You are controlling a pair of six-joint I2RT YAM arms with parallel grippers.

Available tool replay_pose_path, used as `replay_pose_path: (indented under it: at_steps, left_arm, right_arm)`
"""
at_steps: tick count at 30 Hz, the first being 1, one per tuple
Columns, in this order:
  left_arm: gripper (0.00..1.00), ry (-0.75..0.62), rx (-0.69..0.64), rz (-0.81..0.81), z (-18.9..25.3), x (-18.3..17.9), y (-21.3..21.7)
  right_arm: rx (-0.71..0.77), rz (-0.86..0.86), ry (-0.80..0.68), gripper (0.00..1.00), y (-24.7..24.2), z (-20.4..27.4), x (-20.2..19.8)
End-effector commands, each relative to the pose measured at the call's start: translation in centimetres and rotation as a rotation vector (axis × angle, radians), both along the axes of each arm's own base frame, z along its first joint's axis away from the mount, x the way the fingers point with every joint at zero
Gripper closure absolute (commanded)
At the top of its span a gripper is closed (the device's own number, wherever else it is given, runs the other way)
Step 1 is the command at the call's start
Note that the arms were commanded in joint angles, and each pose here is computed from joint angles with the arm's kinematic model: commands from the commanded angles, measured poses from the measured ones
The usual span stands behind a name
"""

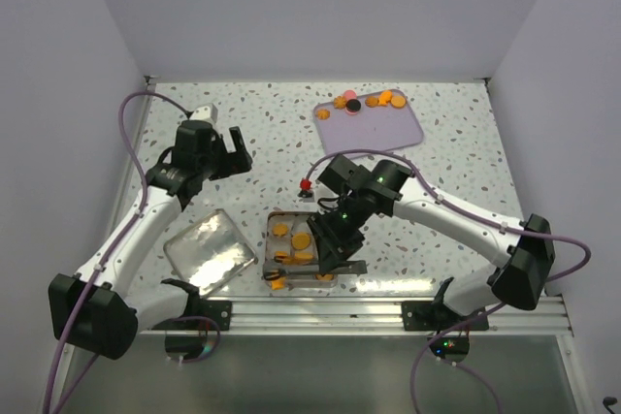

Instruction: Pack the cookies

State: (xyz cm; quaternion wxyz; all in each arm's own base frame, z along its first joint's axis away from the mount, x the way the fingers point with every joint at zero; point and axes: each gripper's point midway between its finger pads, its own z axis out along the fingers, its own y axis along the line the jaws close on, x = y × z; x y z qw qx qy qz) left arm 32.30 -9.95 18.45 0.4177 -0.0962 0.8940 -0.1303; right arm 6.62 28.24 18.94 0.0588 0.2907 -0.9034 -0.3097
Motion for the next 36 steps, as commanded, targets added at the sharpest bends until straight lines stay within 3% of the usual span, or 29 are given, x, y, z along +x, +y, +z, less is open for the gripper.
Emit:
replay_pose_path:
  at_steps: [1, 9, 13, 17, 24, 30, 36]
  left_arm:
    - [0.00, -0.041, -0.009, 0.017, 1.0, 0.0, 0.2]
    - [0.00, -0.047, -0.002, 0.015, 1.2, -0.1, 0.3]
    - [0.00, -0.049, 0.010, 0.016, 1.4, 0.0, 0.5]
    - [0.00, -0.050, 0.017, 0.014, 1.5, 0.1, 0.5]
    - [0.00, -0.054, 0.031, 0.011, 1.7, 0.3, 0.6]
    - [0.00, -0.056, 0.048, 0.017, 1.9, 0.6, 0.9]
    - [0.00, -0.062, 0.065, 0.026, 2.2, 0.8, 1.3]
  right_arm:
    - [0.050, 0.008, -0.033, 0.73, 1.4, 0.9, 0.4]
    - [0.002, -0.018, -0.051, 0.70, 1.7, -0.4, 1.3]
    - [-0.010, -0.030, -0.068, 0.66, 1.9, -0.4, 1.9]
    - [-0.021, -0.037, -0.076, 0.54, 2.1, -0.5, 2.3]
    - [-0.012, -0.045, -0.092, 0.47, 2.6, 0.4, 2.7]
    - [0.044, -0.058, -0.170, 0.46, 3.1, 5.0, 3.8]
    - [0.032, -0.163, -0.343, 0.46, 1.9, 9.1, 7.1]
